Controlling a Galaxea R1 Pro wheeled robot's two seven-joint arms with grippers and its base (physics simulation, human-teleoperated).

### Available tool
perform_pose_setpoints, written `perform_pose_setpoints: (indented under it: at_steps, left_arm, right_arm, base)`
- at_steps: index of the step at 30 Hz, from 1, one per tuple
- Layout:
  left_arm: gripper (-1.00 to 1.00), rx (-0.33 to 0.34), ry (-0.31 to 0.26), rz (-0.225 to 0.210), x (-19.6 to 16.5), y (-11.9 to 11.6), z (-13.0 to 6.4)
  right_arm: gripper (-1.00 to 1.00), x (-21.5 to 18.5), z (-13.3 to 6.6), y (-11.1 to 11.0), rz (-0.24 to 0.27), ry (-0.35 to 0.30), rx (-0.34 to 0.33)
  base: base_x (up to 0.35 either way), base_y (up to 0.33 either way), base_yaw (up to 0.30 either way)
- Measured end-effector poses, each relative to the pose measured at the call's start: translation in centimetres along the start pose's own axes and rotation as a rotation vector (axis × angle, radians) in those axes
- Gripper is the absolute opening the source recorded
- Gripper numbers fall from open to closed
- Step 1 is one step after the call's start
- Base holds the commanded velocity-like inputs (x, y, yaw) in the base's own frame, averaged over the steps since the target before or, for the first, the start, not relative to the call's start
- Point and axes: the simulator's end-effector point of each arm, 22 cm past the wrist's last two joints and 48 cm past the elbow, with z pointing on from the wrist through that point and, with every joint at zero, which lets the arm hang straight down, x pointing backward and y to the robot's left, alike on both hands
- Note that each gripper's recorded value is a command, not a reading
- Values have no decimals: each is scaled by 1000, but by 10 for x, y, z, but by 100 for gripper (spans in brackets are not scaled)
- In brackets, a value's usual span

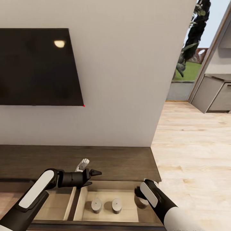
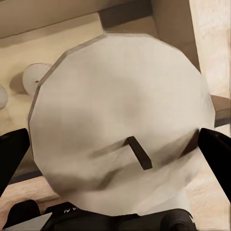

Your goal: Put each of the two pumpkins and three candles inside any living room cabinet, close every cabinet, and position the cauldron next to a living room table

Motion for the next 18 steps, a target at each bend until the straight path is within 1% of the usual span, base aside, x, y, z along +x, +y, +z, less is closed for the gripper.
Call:
perform_pose_setpoints:
  at_steps: [4,18]
  left_arm:
    - [100,-1,0,1,0,5,3]
    - [100,6,12,10,5,15,20]
  right_arm:
    - [-100,8,11,-6,-2,21,20]
    - [-100,15,30,3,-5,25,10]
  base:
    - [0,0,0]
    - [0,0,0]
